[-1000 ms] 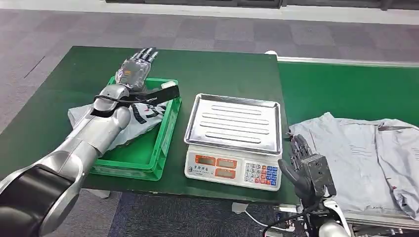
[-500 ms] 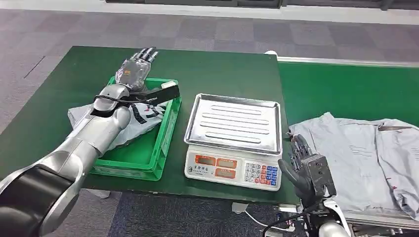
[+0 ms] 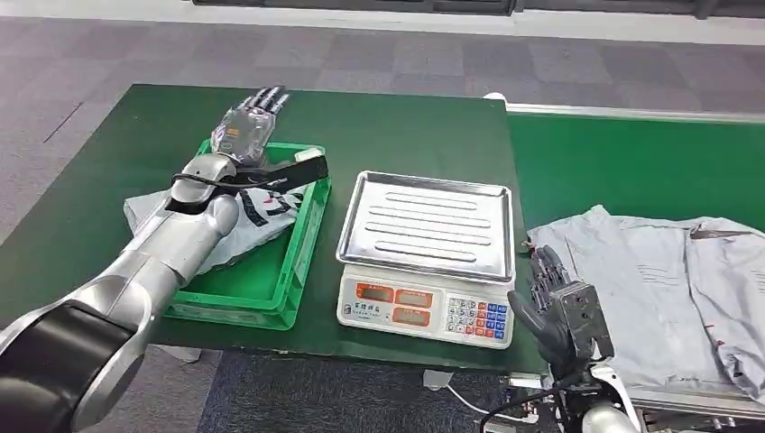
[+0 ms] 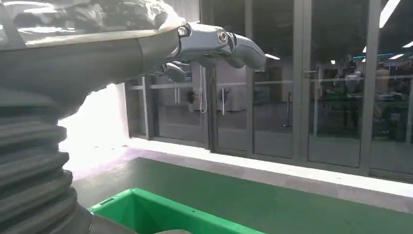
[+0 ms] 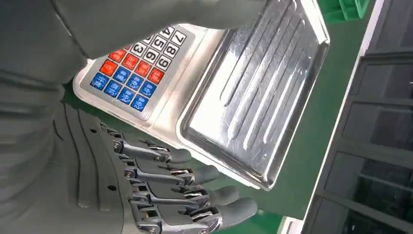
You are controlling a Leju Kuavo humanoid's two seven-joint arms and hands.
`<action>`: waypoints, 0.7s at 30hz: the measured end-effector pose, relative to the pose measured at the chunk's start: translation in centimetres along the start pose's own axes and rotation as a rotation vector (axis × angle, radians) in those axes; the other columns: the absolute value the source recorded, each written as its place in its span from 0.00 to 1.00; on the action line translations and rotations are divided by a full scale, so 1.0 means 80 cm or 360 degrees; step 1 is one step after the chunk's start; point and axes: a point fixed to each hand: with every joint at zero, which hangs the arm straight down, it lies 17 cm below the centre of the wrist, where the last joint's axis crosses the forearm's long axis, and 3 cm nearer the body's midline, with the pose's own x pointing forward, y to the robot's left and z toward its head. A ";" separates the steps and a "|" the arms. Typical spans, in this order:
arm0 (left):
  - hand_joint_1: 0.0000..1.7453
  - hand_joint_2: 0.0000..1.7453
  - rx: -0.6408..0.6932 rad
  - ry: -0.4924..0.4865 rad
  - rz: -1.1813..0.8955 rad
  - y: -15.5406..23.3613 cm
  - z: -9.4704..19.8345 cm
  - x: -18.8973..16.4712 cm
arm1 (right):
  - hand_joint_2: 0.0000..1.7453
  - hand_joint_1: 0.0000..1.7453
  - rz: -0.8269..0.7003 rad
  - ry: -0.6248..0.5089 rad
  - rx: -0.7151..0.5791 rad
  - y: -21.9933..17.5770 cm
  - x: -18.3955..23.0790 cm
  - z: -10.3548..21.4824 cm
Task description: Moved the parcel from conveyor to table for the left to box.
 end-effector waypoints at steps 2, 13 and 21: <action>0.00 1.00 0.0000 0.0000 0.0000 0.000 0.000 0.000 | 1.00 0.00 0.0000 0.0000 0.0000 0.000 0.000 0.000; 0.00 1.00 0.0160 -0.0452 0.1250 0.101 -0.001 0.127 | 1.00 0.00 0.0010 0.0041 -0.0101 -0.037 -0.002 0.019; 0.00 1.00 0.0352 -0.0539 0.1343 0.166 0.003 0.133 | 1.00 0.00 0.0025 0.0042 -0.0125 -0.049 -0.002 0.023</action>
